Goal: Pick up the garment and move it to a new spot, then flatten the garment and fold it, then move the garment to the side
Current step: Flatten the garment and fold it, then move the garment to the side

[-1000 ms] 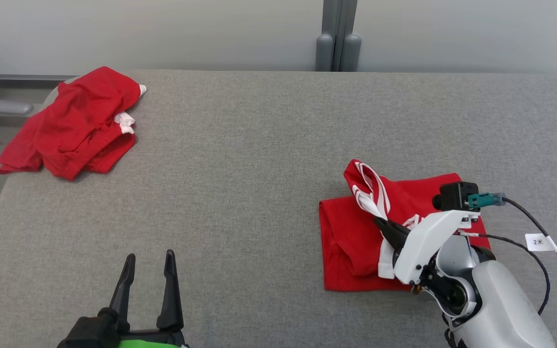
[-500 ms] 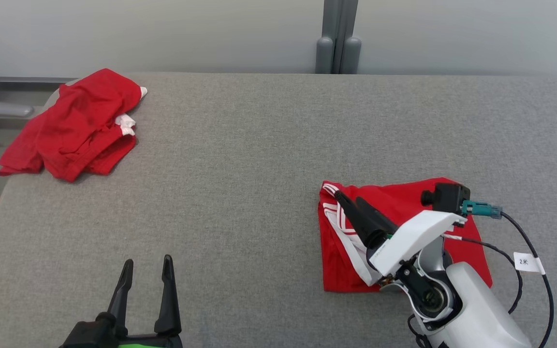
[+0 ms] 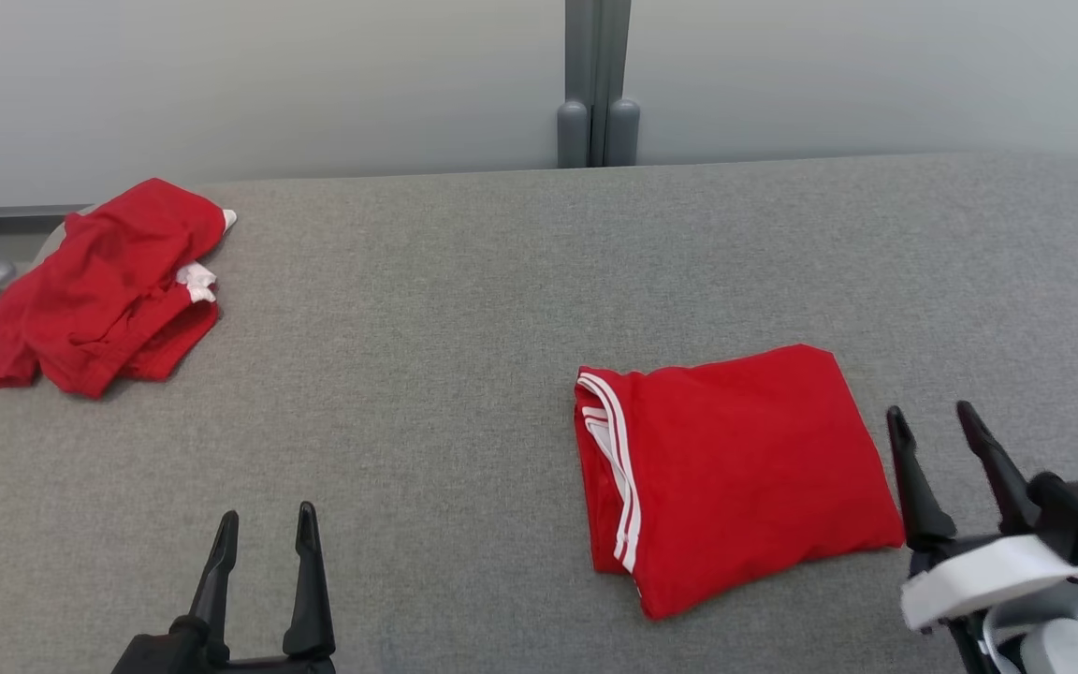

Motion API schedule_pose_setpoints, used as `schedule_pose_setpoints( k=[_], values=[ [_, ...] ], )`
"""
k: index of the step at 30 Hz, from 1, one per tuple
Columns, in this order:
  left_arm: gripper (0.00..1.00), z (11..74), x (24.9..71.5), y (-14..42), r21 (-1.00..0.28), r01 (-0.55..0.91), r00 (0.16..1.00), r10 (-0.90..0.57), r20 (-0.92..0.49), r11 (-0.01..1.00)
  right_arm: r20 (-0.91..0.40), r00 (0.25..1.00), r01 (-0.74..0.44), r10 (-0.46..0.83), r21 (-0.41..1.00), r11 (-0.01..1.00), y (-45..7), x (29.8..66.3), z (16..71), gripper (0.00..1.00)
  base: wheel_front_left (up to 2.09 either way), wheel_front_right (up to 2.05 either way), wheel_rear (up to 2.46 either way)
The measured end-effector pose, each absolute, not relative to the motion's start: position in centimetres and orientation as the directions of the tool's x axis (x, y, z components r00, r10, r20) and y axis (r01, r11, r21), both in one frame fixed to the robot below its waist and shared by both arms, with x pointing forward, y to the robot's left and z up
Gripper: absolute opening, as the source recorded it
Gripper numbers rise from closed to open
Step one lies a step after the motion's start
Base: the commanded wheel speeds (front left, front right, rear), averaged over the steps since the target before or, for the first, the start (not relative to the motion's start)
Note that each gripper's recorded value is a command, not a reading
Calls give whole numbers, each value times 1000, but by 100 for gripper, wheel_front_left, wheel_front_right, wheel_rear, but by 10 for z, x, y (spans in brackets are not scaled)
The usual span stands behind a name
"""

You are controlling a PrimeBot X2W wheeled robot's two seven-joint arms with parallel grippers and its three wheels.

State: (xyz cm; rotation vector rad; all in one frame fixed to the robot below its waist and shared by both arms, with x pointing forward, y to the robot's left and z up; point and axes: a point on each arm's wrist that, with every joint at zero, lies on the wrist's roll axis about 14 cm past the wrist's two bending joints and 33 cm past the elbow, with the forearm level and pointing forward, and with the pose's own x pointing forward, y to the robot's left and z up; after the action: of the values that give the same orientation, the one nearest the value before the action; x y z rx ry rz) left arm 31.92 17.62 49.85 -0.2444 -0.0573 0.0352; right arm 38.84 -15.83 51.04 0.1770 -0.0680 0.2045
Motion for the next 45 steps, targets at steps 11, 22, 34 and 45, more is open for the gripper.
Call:
schedule_pose_setpoints(
  k=[11,22,34,45],
  values=[
    [100,506,313,178,-170,-2,996,16,83,985,117,992,-36,45,-72,997,-217,342,522,100,0,0,0],
    [100,497,305,181,-152,0,998,9,58,988,95,994,-43,48,-54,998,-208,334,514,100,0,0,0],
    [100,493,306,180,-155,6,999,0,42,988,100,993,-61,59,17,998,-200,347,513,100,0,0,0],
    [100,486,329,162,-164,69,998,-66,21,984,-382,916,-65,119,153,986,-203,430,454,100,0,0,0]
  ],
)
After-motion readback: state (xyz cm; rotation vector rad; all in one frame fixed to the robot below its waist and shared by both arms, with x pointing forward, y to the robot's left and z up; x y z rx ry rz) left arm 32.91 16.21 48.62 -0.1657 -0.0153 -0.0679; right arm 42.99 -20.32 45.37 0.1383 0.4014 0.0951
